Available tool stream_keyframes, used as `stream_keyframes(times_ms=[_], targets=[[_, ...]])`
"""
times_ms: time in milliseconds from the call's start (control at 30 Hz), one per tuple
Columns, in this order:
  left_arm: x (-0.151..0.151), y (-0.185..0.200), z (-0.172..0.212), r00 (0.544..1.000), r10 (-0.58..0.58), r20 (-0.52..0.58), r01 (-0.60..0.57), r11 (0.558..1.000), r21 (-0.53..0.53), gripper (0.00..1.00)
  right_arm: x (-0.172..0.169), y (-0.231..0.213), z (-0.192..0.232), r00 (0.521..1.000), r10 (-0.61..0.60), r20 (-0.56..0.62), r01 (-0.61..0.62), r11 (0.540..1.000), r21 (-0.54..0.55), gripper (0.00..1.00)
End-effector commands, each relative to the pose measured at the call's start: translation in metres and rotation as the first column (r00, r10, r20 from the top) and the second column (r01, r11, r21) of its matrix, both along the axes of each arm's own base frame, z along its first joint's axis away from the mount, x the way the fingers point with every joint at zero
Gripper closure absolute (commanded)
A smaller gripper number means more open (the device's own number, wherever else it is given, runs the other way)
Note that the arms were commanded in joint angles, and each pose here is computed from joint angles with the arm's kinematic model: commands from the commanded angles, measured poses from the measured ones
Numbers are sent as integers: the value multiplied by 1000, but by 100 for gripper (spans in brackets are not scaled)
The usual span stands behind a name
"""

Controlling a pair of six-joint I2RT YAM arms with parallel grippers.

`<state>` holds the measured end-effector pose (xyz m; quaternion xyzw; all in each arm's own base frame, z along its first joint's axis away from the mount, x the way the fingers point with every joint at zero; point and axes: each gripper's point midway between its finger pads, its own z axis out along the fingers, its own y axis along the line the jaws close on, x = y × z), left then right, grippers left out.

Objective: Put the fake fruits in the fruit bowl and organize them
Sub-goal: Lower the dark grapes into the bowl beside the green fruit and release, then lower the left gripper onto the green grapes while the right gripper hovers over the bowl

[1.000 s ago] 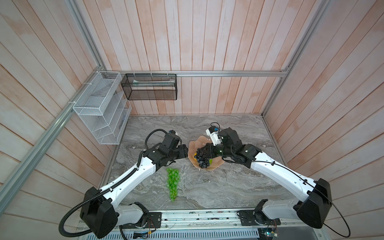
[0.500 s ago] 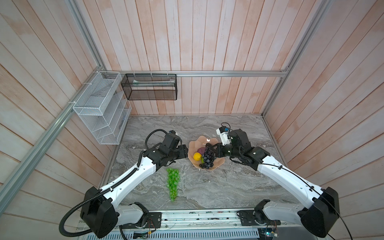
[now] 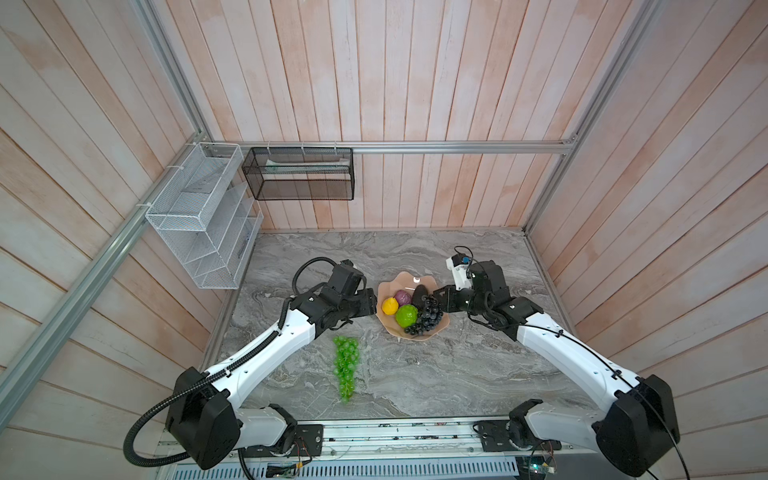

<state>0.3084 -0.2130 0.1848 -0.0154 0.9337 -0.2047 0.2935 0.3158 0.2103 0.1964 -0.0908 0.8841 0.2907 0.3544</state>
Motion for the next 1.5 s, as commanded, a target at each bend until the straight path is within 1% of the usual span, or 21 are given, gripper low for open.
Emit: stream_keyframes(times_ms=[0,233,567,700,867,933,1100,1167,1300,1467], targets=[[7,-1,8,1000,-5,18,4,1000,13,28,13,-2,0,999,3,42,-4,1000,16,100],[10,-4,7,1000,-19,8,19,1000,23,28,32,-9,-17,1000,12,18,-12,1000,13,100],[8,-7,2,999,-29,-22,30,999,21,27,53,-6,-53,995,63,-83,-63,998,4,99],[0,0,-8,998,-25,-61,28,998,55,27,58,-8,-60,993,64,-95,-66,998,-20,88],[-14,17,-18,995,-6,-102,17,994,107,27,61,-13,-66,993,61,-105,-69,995,-76,67],[-20,25,-21,992,8,-124,6,993,115,28,62,-15,-60,993,64,-95,-73,992,-99,59],[-39,42,-30,985,28,-172,-3,990,143,31,65,-23,-31,999,41,-8,-42,990,-132,45],[-46,47,-37,979,32,-202,-1,988,151,33,63,-23,-21,999,41,17,-38,991,-128,43],[-52,50,-44,972,4,-234,29,990,138,39,60,-19,-11,998,45,32,-41,992,-122,42],[-52,60,-59,954,1,-301,57,981,185,44,56,-8,-4,997,54,48,-47,991,-122,42]])
